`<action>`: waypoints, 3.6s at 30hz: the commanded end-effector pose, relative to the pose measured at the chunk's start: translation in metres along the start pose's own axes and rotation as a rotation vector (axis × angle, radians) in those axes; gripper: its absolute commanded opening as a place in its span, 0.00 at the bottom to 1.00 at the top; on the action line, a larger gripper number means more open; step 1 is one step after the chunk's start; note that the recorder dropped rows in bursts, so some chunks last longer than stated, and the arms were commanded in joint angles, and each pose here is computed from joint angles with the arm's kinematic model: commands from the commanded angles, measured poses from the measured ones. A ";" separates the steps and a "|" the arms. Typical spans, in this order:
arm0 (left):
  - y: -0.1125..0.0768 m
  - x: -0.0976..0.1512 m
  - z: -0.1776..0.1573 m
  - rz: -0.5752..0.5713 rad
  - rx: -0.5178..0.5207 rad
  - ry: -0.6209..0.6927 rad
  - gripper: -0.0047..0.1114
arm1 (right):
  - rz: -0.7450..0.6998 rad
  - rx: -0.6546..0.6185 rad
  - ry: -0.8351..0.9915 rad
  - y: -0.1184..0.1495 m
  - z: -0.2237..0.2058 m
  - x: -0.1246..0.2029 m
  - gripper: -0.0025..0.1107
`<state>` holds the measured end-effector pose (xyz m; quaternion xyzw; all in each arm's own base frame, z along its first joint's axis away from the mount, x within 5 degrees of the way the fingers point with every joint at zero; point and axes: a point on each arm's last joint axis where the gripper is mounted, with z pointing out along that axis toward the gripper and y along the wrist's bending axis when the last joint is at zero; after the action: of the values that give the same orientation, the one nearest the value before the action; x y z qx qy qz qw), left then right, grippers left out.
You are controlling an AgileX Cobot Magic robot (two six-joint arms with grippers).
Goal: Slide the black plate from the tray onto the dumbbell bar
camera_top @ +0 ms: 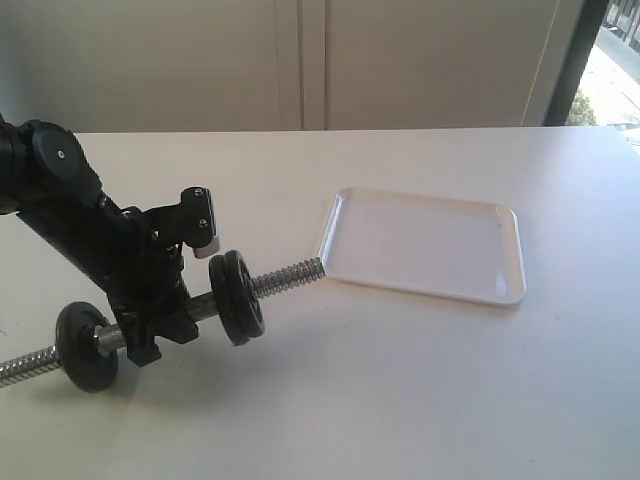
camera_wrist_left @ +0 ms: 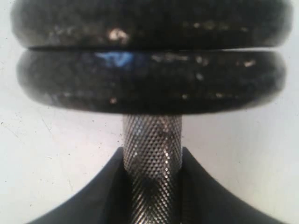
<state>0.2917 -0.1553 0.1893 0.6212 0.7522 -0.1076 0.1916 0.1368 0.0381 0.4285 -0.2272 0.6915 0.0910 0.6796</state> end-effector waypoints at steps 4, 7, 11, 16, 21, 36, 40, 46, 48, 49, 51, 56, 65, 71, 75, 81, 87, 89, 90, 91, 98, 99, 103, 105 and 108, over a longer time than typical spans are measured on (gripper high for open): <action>0.001 -0.017 -0.022 -0.046 -0.044 -0.107 0.04 | -0.005 0.056 0.000 0.019 -0.038 0.018 0.02; 0.001 -0.016 -0.020 -0.047 -0.041 -0.104 0.04 | 0.007 0.054 0.014 0.021 -0.039 0.028 0.02; 0.002 -0.015 -0.015 -0.054 -0.029 -0.096 0.04 | 0.019 0.025 0.029 0.024 -0.035 0.037 0.02; 0.003 -0.012 -0.006 -0.063 -0.009 -0.080 0.04 | 0.014 -0.042 0.036 0.032 -0.032 0.044 0.02; 0.004 -0.011 -0.003 -0.067 -0.007 -0.075 0.04 | 0.017 -0.078 0.044 0.036 -0.031 0.048 0.02; 0.001 -0.009 -0.002 -0.050 0.021 -0.051 0.75 | 0.023 -0.068 0.041 0.035 -0.030 0.049 0.02; 0.002 -0.006 -0.008 -0.052 -0.005 -0.008 0.75 | 0.023 -0.066 0.040 0.035 -0.030 0.049 0.02; -0.004 -0.016 -0.043 -0.065 -0.078 -0.071 0.75 | 0.023 -0.064 0.038 0.034 -0.030 0.049 0.02; -0.010 -0.021 -0.067 -0.090 -0.129 -0.120 0.72 | 0.023 -0.064 0.038 0.034 -0.030 0.049 0.02; -0.014 -0.024 -0.083 -0.156 -0.158 -0.157 0.69 | 0.021 -0.064 0.039 0.034 -0.030 0.049 0.02; -0.021 -0.027 -0.102 -0.232 -0.189 -0.206 0.63 | 0.021 -0.064 0.039 0.034 -0.030 0.049 0.02; -0.037 -0.030 -0.141 -0.344 -0.248 -0.314 0.44 | 0.021 -0.064 0.039 0.034 -0.030 0.049 0.02; -0.056 -0.031 -0.178 -0.383 -0.312 -0.423 0.04 | 0.021 -0.064 0.039 0.034 -0.030 0.049 0.02; -0.057 -0.031 -0.180 -0.378 -0.316 -0.428 0.04 | 0.021 -0.064 0.039 0.034 -0.030 0.049 0.02; -0.057 -0.031 -0.180 -0.378 -0.316 -0.428 0.04 | 0.021 -0.064 0.039 0.034 -0.030 0.049 0.02; -0.057 -0.031 -0.180 -0.378 -0.316 -0.428 0.04 | 0.021 -0.064 0.039 0.034 -0.030 0.049 0.02; -0.057 -0.031 -0.180 -0.378 -0.316 -0.428 0.04 | 0.021 -0.064 0.039 0.034 -0.030 0.049 0.02; -0.057 -0.031 -0.180 -0.378 -0.316 -0.428 0.04 | 0.021 -0.064 0.039 0.034 -0.030 0.049 0.02; -0.057 -0.031 -0.180 -0.378 -0.316 -0.428 0.04 | 0.021 -0.064 0.039 0.034 -0.030 0.049 0.02; -0.057 -0.031 -0.180 -0.378 -0.316 -0.428 0.04 | 0.021 -0.064 0.039 0.034 -0.030 0.049 0.02; -0.057 -0.031 -0.180 -0.378 -0.316 -0.428 0.04 | 0.021 -0.064 0.039 0.034 -0.030 0.049 0.02; -0.057 -0.031 -0.180 -0.378 -0.316 -0.428 0.04 | 0.021 -0.064 0.039 0.034 -0.030 0.049 0.02; -0.057 -0.031 -0.180 -0.378 -0.316 -0.428 0.04 | 0.021 -0.064 0.039 0.034 -0.030 0.049 0.02; -0.057 -0.031 -0.180 -0.378 -0.316 -0.428 0.04 | 0.021 -0.064 0.039 0.034 -0.030 0.049 0.02; -0.057 -0.031 -0.180 -0.378 -0.316 -0.428 0.04 | 0.023 -0.064 0.039 0.034 -0.030 0.049 0.02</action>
<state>0.2166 -0.1224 0.3577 0.3985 0.8048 -0.1440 0.4155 0.0964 0.0463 0.3754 -0.2464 0.7065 0.1167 0.6530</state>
